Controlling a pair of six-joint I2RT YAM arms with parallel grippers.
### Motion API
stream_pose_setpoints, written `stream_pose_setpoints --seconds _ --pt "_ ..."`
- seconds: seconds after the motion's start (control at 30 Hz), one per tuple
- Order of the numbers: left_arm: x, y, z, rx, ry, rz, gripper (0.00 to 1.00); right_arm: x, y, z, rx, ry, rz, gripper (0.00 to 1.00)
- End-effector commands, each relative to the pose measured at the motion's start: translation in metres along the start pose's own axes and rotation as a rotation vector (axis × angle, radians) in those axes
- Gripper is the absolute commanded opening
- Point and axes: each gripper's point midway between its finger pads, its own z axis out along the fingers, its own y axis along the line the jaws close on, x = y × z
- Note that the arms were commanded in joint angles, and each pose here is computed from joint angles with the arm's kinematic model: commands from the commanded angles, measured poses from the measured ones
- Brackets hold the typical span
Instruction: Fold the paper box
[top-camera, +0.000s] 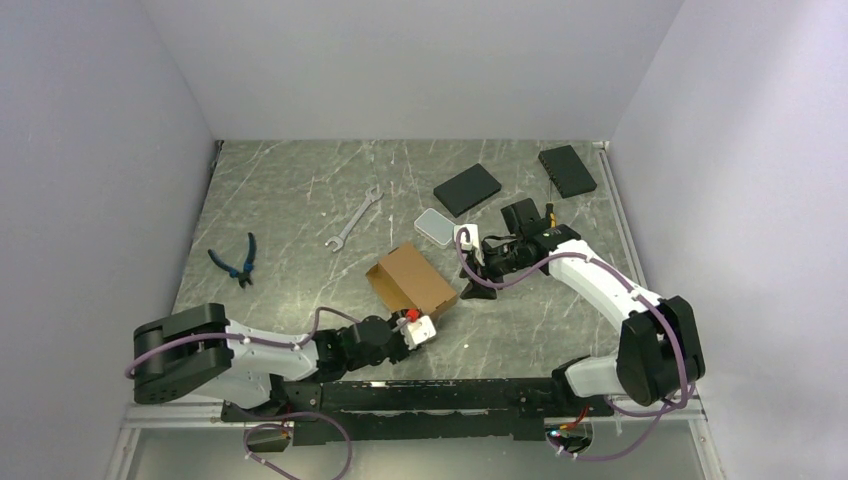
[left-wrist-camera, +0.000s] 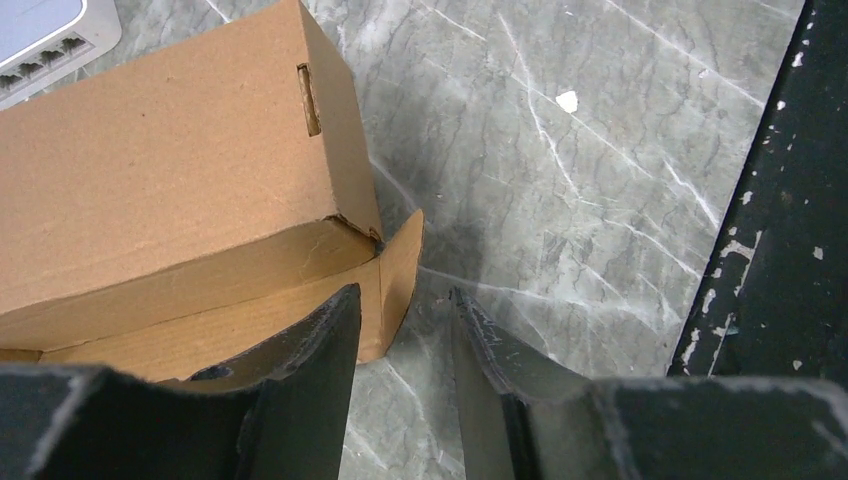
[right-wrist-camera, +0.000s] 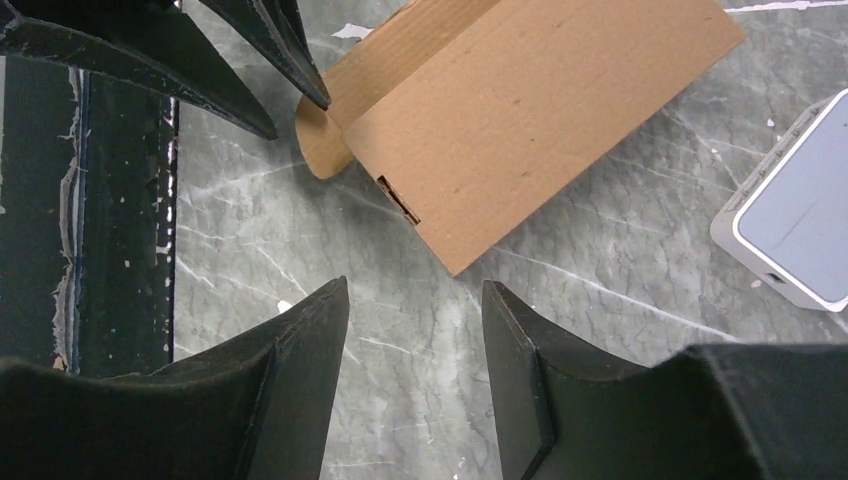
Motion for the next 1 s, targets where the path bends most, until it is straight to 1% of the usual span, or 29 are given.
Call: stream_pose_setpoints --seconds 0.0,0.17,0.3,0.33,0.37,0.43,0.57,0.63,0.73,0.77,0.9,0.97 --pt "-0.033 0.005 0.01 -0.029 -0.087 0.016 0.43 -0.015 -0.004 -0.003 -0.003 -0.035 -0.028 0.55" --pt "-0.03 0.004 0.02 -0.03 -0.059 0.03 0.39 -0.013 -0.004 -0.001 -0.006 -0.031 -0.018 0.54" --pt "-0.027 0.004 0.022 -0.037 -0.054 0.021 0.31 -0.013 -0.004 -0.001 -0.008 -0.03 -0.01 0.54" --pt "-0.027 0.004 0.022 -0.04 -0.052 0.018 0.26 -0.013 -0.004 -0.001 -0.009 -0.03 -0.01 0.54" --pt "-0.027 0.005 0.022 -0.042 -0.049 0.013 0.19 -0.012 -0.005 0.0 -0.008 -0.029 -0.005 0.54" --pt "-0.027 0.005 0.022 -0.047 -0.043 0.004 0.0 -0.011 -0.005 0.0 -0.007 -0.025 0.004 0.54" --pt "-0.024 0.006 0.021 -0.054 -0.04 -0.009 0.0 -0.009 -0.013 0.007 0.034 -0.019 0.049 0.54" --pt "-0.024 0.007 0.02 -0.06 -0.039 -0.015 0.0 -0.009 -0.022 0.012 0.085 -0.02 0.096 0.54" --pt "-0.025 0.009 0.018 -0.072 -0.05 -0.03 0.0 -0.008 -0.045 0.017 0.19 -0.024 0.253 0.55" --pt "-0.025 0.009 0.017 -0.076 -0.054 -0.037 0.0 -0.006 -0.049 0.019 0.201 -0.022 0.318 0.56" --pt "-0.023 0.01 0.016 -0.081 -0.059 -0.053 0.0 0.003 -0.048 0.035 0.151 -0.01 0.468 0.57" --pt "-0.022 0.009 0.016 -0.081 -0.057 -0.056 0.0 0.01 -0.049 0.04 0.145 0.009 0.516 0.61"
